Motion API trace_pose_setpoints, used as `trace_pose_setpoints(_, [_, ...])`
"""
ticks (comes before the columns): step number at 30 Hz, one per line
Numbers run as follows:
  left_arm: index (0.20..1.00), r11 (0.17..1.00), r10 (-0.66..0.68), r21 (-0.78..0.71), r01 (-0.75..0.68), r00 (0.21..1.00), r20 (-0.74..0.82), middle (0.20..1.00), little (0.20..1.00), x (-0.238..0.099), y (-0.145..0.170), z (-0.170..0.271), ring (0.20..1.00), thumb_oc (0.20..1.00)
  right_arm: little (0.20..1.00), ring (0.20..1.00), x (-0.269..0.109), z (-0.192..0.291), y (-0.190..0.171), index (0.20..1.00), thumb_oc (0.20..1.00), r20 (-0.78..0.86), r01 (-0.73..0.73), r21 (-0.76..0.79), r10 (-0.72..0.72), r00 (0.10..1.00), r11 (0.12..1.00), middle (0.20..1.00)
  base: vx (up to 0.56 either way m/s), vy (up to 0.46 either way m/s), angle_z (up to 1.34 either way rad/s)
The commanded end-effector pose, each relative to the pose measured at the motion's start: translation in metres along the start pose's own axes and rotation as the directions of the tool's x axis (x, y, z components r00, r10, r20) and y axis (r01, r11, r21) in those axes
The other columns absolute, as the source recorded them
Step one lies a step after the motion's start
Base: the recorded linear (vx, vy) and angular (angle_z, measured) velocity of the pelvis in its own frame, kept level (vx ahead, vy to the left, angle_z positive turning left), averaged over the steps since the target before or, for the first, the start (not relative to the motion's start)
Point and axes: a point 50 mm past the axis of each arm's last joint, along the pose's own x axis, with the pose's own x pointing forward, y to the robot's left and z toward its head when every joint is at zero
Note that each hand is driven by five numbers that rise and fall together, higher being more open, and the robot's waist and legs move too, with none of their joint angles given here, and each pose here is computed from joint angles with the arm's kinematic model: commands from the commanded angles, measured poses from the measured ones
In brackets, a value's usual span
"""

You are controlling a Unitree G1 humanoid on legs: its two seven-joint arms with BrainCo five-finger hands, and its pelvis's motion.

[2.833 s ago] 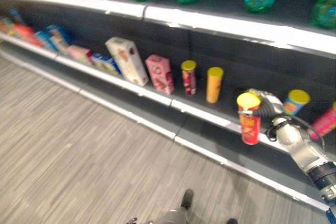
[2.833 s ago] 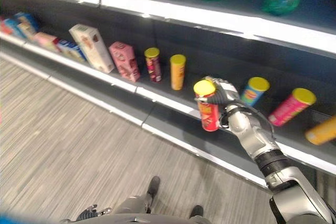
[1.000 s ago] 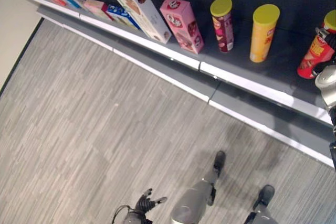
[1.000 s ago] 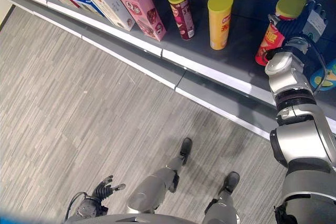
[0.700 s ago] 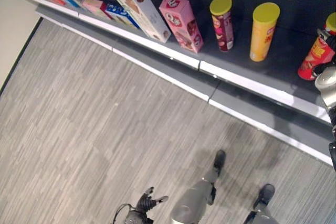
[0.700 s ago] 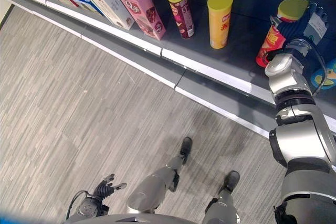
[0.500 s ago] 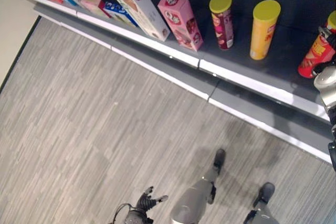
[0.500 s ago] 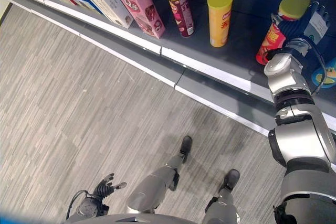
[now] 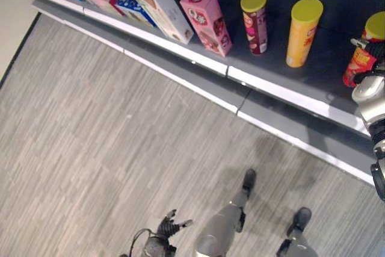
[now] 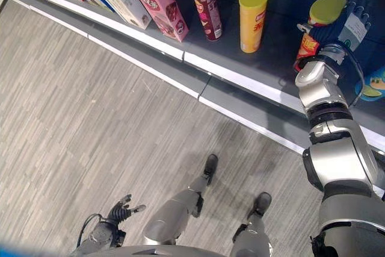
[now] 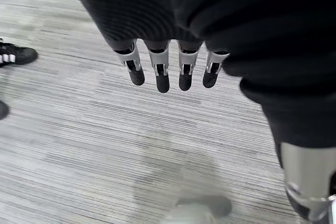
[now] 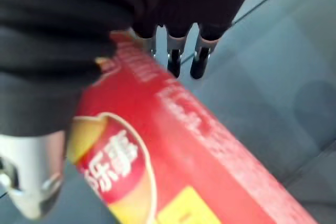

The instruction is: Put the goods on the table back onto the shelves and tidy them up.

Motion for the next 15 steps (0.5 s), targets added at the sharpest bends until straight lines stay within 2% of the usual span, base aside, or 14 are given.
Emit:
trace_pose_setpoints(1, [1.000,0.997,0.004,0.077,-0.004,1.000,-0.003,1.000,1.000,0.005,-0.001,0.005,1.000,1.000,1.000,1.000,0.005,0.015,-0.012,1.000,1.000,0.109,0.089,0.001,-0.089,0.990,0.996,1.000,-0.04,-0.010,0.01])
trace_pose_setpoints(3, [1.000,0.997,0.009,0.078,-0.008,1.000,-0.012,1.000,1.000,0.007,-0.001,0.006,1.000,1.000,1.000,1.000,-0.017,0.009,0.006,1.000,1.000,0.072,0.035,0.028,-0.037,0.997,0.999,1.000,-0.05,-0.017,0.00])
trace_pose_setpoints(9, [1.000,0.997,0.010,0.080,-0.008,0.999,-0.031,1.000,1.000,0.006,0.000,0.003,1.000,1.000,1.000,1.000,-0.052,0.001,0.031,1.000,1.000,0.032,-0.066,0.068,0.064,0.997,0.995,1.000,-0.01,-0.007,-0.06])
trace_pose_setpoints(10, [1.000,0.995,0.015,0.097,-0.009,0.998,-0.063,1.000,1.000,0.004,0.004,-0.005,1.000,1.000,1.000,1.000,-0.073,-0.005,0.042,1.000,1.000,0.024,-0.129,0.074,0.128,0.992,0.989,1.000,0.00,-0.007,-0.07])
trace_pose_setpoints(15, [1.000,0.994,0.029,0.106,-0.015,0.991,-0.131,1.000,1.000,-0.001,0.009,-0.023,1.000,1.000,1.000,1.000,-0.092,-0.014,0.041,1.000,1.000,0.051,-0.156,0.074,0.153,0.987,0.985,1.000,0.02,-0.001,-0.04])
